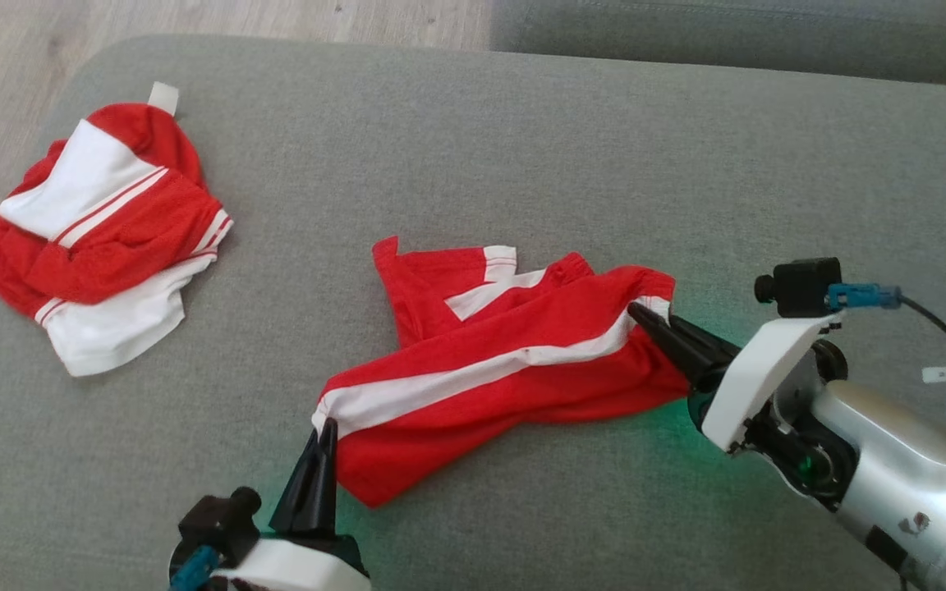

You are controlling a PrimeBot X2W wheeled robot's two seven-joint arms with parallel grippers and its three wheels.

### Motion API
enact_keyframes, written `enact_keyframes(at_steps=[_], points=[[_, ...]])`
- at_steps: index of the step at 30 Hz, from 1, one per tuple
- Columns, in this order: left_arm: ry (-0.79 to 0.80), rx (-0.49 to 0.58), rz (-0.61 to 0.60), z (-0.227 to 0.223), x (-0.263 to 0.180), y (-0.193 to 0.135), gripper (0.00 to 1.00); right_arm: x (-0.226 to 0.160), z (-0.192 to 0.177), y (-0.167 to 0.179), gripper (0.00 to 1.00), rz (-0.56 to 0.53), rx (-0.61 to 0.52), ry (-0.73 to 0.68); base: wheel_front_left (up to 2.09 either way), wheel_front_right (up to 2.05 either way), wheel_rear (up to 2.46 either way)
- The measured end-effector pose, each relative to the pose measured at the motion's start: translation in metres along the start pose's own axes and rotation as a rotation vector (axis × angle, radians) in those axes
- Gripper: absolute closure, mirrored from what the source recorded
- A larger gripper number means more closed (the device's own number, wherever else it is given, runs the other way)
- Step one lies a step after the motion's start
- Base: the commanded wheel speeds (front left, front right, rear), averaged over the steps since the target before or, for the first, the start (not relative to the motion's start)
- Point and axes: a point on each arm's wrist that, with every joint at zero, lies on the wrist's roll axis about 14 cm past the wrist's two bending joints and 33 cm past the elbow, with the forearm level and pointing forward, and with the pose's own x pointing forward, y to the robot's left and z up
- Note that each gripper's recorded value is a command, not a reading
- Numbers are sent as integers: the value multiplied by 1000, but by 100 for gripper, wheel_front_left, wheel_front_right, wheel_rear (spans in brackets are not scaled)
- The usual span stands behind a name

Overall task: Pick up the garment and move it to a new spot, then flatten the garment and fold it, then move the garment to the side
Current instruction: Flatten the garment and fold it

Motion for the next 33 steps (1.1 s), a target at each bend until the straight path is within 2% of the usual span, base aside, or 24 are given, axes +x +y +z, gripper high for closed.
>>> enact_keyframes(at_steps=[4, 8, 14, 15, 17, 18, 23, 27, 33], points=[[-28, 5, -20, 9, 2, -6, 100, -10, 8, -1, 100, -9, -1, -42, 0, 0, 0], [-131, 54, -64, 44, 10, -16, 100, -24, 32, 4, 100, -4, 5, -155, 0, 0, 0], [-383, 217, -205, 146, 30, -45, 100, -61, 76, 17, 100, 12, -51, -320, 0, 0, 0], [-455, 280, -251, 177, 32, -55, 100, -78, 100, 22, 100, 15, -78, -392, 0, 0, 0], [-528, 334, -296, 208, 33, -69, 100, -97, 124, 29, 100, 19, -116, -466, 0, 0, 0], [-605, 387, -351, 238, 30, -88, 100, -116, 147, 38, 100, 29, -156, -533, 0, 0, 0], [-742, 457, -462, 301, 24, -135, 100, -164, 195, 46, 100, 8, -269, -646, 0, 0, 0], [-766, 490, -478, 324, 36, -150, 100, -179, 225, 38, 100, -29, -345, -669, 0, 0, 0], [-708, 502, -435, 318, 92, -145, 100, -162, 251, 1, 100, -127, -420, -639, 0, 0, 0]])
